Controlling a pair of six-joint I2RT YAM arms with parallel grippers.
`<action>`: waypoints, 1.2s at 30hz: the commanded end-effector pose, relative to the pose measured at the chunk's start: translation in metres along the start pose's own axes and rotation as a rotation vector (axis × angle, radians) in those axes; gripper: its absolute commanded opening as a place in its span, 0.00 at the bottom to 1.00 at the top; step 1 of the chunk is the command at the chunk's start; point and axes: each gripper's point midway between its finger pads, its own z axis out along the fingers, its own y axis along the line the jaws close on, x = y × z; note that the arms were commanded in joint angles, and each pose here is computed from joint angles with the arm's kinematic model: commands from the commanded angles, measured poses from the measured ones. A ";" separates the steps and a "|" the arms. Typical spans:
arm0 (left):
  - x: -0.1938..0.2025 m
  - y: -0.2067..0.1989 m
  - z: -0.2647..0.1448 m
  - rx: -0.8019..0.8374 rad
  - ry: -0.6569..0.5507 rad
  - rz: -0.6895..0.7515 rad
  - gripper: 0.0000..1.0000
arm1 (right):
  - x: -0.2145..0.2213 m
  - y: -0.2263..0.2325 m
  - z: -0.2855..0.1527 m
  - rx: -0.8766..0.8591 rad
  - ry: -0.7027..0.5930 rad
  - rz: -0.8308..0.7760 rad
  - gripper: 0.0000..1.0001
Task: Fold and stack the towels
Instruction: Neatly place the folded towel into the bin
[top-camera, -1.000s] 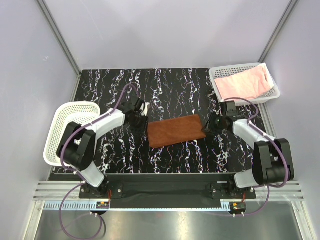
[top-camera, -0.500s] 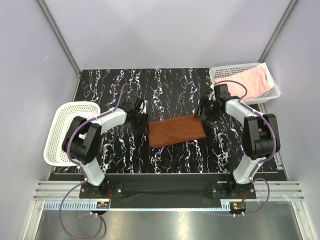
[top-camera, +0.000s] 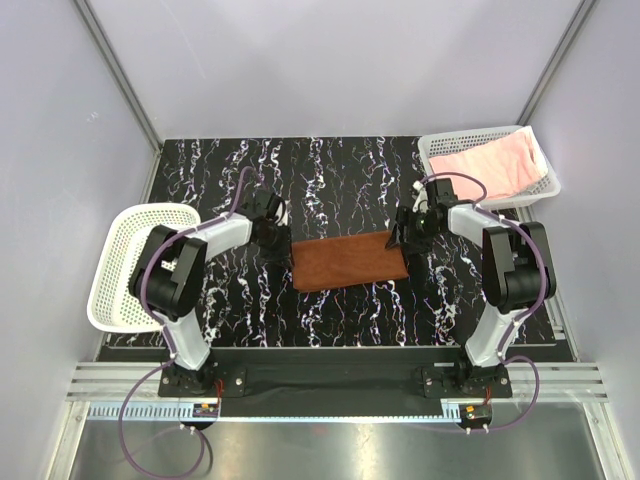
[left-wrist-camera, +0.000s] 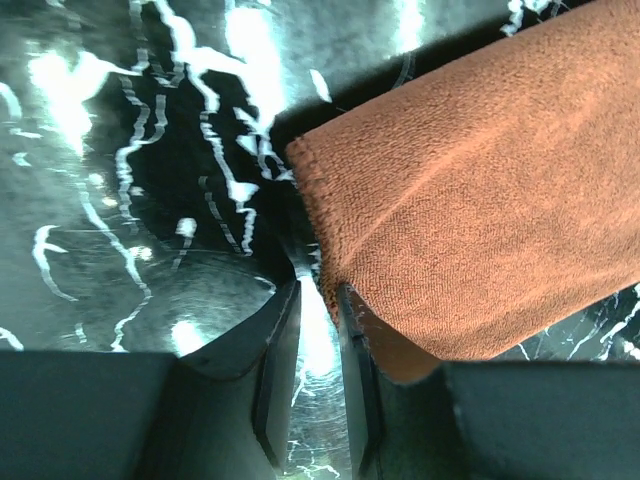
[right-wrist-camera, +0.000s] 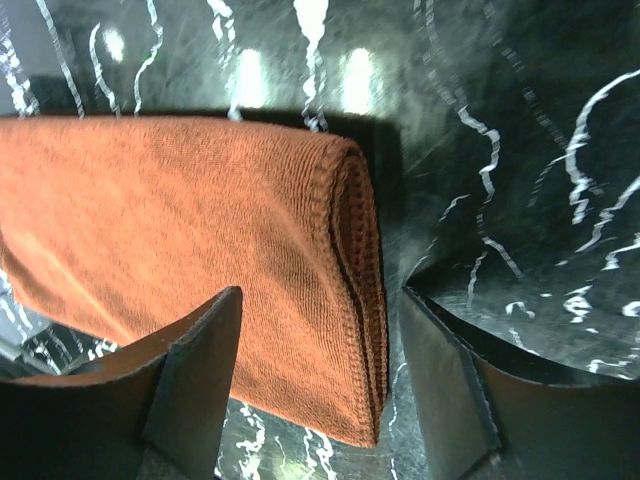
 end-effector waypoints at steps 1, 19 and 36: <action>-0.009 0.014 -0.004 -0.067 -0.035 0.013 0.28 | 0.011 0.003 -0.001 -0.051 0.006 -0.013 0.68; -0.030 -0.060 -0.060 0.239 -0.165 0.040 0.34 | 0.015 0.009 0.006 -0.103 0.048 -0.007 0.54; -0.028 -0.077 -0.073 0.332 -0.214 0.061 0.33 | 0.016 0.016 -0.004 -0.132 0.025 -0.045 0.11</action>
